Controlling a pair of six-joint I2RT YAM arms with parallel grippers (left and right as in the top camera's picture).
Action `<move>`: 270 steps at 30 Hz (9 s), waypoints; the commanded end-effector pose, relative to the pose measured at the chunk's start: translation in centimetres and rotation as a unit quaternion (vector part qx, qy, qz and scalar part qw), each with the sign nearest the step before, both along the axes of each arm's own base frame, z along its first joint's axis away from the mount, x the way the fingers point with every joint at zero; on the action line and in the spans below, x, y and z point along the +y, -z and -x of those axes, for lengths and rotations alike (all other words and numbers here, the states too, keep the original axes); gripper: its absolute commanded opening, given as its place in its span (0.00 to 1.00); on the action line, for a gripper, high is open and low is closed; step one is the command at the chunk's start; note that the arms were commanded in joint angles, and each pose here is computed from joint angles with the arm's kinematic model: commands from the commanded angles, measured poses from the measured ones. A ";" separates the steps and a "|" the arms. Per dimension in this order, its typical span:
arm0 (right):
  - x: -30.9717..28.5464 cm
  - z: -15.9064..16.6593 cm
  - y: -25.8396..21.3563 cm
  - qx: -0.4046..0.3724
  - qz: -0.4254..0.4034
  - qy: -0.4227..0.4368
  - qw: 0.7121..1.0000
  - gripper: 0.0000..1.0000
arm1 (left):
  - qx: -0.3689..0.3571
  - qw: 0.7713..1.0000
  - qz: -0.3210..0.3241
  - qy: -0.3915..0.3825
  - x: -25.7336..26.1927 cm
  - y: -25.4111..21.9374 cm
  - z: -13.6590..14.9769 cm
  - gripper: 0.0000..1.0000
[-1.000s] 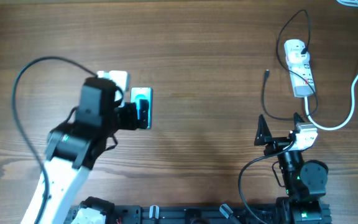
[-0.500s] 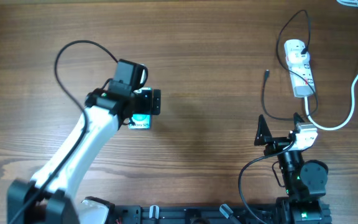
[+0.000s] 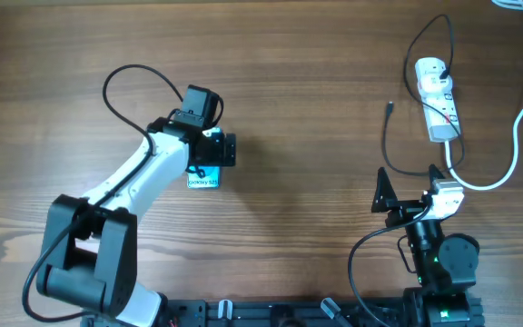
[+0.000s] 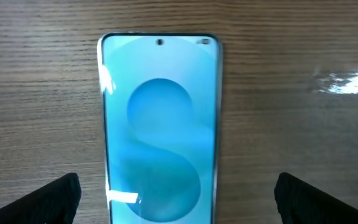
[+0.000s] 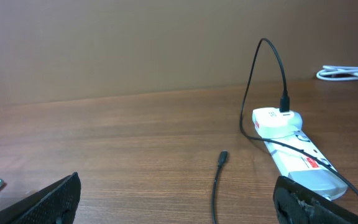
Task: Plug charger to phone and switch on socket
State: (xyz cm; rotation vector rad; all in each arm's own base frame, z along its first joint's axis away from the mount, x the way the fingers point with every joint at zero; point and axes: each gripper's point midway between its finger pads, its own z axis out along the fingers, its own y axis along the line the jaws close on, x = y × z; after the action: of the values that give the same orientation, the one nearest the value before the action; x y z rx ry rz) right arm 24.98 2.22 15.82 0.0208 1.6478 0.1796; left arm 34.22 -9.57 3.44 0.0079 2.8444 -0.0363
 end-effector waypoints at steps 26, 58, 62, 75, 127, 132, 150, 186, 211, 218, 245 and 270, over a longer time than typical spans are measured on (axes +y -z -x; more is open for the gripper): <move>0.2 0.0 0.1 0.001 -0.004 -0.005 1.000 0.99 | 0.076 0.997 0.014 -0.025 0.7 5.1 0.8 0.69; 0.2 0.0 0.1 0.002 -0.004 -0.005 1.000 1.00 | 0.063 0.980 0.186 -0.034 -4.2 -3.1 2.6 0.54; 0.2 0.0 0.1 0.002 -0.004 -0.005 1.000 1.00 | 0.078 0.972 0.212 -0.061 -4.8 -3.4 2.9 0.54; 0.2 0.0 0.1 0.002 -0.004 -0.005 1.000 1.00 | 0.142 0.933 0.309 -0.116 -7.6 -4.7 4.2 0.51; 4.2 0.9 -0.3 0.087 -0.405 -0.085 0.906 1.00 | 0.262 0.765 0.579 -0.106 -14.8 -16.4 3.3 0.50; 10.1 4.4 -0.1 0.239 -0.526 -0.225 0.785 1.00 | 0.257 0.760 0.583 -0.131 -14.9 -16.6 2.3 0.47; 10.8 4.8 -0.8 0.158 -0.288 -0.306 0.894 0.97 | 0.133 0.824 0.531 -0.148 -13.4 -14.2 -1.2 0.47; 11.1 2.9 -7.5 0.214 -0.154 -0.282 0.922 0.93 | -0.087 0.888 0.401 -0.210 -8.5 -20.8 2.5 0.48; 25.4 -5.4 -1.5 0.159 -0.217 -0.349 0.898 0.96 | -0.003 0.855 0.420 -0.304 -9.8 -17.3 1.2 0.47; 25.2 -6.0 -3.2 0.129 -0.241 -0.341 0.899 0.90 | 0.002 0.861 0.407 -0.306 -10.0 -16.8 1.7 0.47; 25.6 -5.9 -3.5 0.128 -0.262 -0.321 0.901 0.54 | 0.006 0.869 0.414 -0.270 -13.2 -17.2 3.2 0.47; 26.5 -4.9 -4.1 0.141 -0.285 -0.356 0.879 0.25 | 0.009 0.872 0.405 -0.276 -13.2 -16.4 2.9 0.48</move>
State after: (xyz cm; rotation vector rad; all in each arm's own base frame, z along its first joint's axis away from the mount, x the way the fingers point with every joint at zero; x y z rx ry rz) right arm 30.39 27.99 19.42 -0.0974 1.7764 1.2199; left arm 30.94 -22.18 19.23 -0.9856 2.5109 -1.0625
